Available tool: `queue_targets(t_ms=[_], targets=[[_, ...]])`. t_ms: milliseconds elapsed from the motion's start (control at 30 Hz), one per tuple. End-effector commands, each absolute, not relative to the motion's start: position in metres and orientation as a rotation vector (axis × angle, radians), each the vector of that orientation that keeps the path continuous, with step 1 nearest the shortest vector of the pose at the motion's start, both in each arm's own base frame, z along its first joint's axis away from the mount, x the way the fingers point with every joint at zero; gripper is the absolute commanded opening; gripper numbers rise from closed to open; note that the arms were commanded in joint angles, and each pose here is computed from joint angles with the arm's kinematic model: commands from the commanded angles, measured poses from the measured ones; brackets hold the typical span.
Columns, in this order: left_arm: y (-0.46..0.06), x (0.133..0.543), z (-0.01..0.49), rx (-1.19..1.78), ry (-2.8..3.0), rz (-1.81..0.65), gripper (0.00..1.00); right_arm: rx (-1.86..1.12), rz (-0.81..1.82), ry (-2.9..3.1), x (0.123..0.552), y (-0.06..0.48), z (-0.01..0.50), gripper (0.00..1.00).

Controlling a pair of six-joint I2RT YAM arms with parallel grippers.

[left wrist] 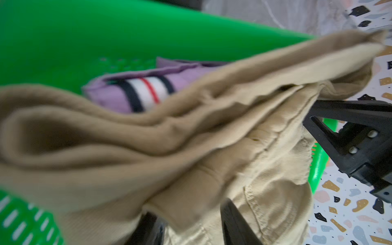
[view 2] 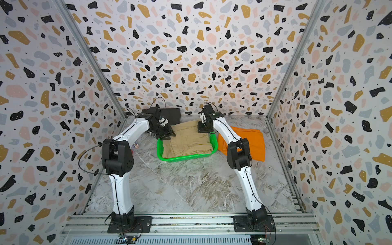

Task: Put the folded long pants in the basket
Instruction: Place the long pant in the basket, then move the long pant to the center of the board.

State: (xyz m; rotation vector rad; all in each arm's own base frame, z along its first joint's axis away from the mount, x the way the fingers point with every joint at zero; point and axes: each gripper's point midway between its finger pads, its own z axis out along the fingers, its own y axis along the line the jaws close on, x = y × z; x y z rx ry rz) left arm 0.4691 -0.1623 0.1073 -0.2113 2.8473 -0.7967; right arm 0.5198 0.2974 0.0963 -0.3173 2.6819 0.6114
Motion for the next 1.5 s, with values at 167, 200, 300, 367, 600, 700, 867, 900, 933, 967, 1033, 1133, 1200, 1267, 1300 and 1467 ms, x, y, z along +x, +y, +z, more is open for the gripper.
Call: queue_targets(t_ms=[167, 200, 300, 367, 600, 700, 867, 900, 933, 967, 1033, 1133, 1200, 1267, 1300, 1467], targets=[[-0.143, 0.478, 0.06, -0.248, 2.918, -0.757, 0.46, -0.239, 0.372, 2.833, 0.488, 0.256, 0.061, 0.25], [-0.14, 0.48, 0.056, -0.252, 2.929, -0.754, 0.46, -0.229, 0.359, 2.84, 0.484, 0.253, 0.058, 0.25], [-0.135, 0.485, 0.052, -0.244, 2.955, -0.74, 0.46, -0.196, 0.356, 2.843, 0.475, 0.247, 0.054, 0.25], [-0.133, 0.489, 0.051, -0.215, 2.968, -0.718, 0.46, -0.174, 0.371, 2.849, 0.469, 0.246, 0.054, 0.25], [-0.135, 0.498, 0.063, -0.151, 2.952, -0.733, 0.47, -0.122, 0.468, 2.828, 0.46, 0.252, 0.066, 0.25], [-0.141, 0.497, 0.084, -0.141, 2.913, -0.787, 0.48, -0.136, 0.508, 2.777, 0.463, 0.256, 0.093, 0.3], [-0.145, 0.496, 0.165, -0.098, 2.749, -0.823, 0.69, -0.103, 0.61, 2.6, 0.468, 0.256, 0.182, 0.57], [-0.145, 0.493, 0.187, -0.088, 2.706, -0.827, 0.75, -0.084, 0.628, 2.56, 0.468, 0.253, 0.202, 0.62], [-0.145, 0.489, 0.211, -0.077, 2.658, -0.833, 0.8, -0.057, 0.647, 2.525, 0.467, 0.249, 0.221, 0.65], [-0.145, 0.484, 0.23, -0.073, 2.622, -0.839, 0.86, -0.028, 0.666, 2.497, 0.466, 0.244, 0.234, 0.68], [-0.143, 0.467, 0.271, -0.075, 2.543, -0.843, 0.99, 0.071, 0.723, 2.433, 0.461, 0.227, 0.261, 0.75], [-0.139, 0.434, 0.309, -0.107, 2.448, -0.867, 1.0, 0.274, 0.803, 2.349, 0.452, 0.191, 0.275, 0.89], [-0.137, 0.404, 0.326, -0.14, 2.364, -0.907, 1.0, 0.438, 0.867, 2.281, 0.442, 0.161, 0.272, 1.0], [-0.13, 0.375, 0.331, -0.202, 2.296, -0.915, 1.0, 0.596, 0.878, 2.226, 0.429, 0.13, 0.26, 1.0], [-0.126, 0.36, 0.332, -0.246, 2.258, -0.931, 1.0, 0.68, 0.861, 2.212, 0.419, 0.114, 0.249, 1.0], [-0.116, 0.304, 0.286, -0.544, 2.153, -1.077, 1.0, 0.984, 0.758, 2.199, 0.375, 0.062, 0.18, 1.0]])
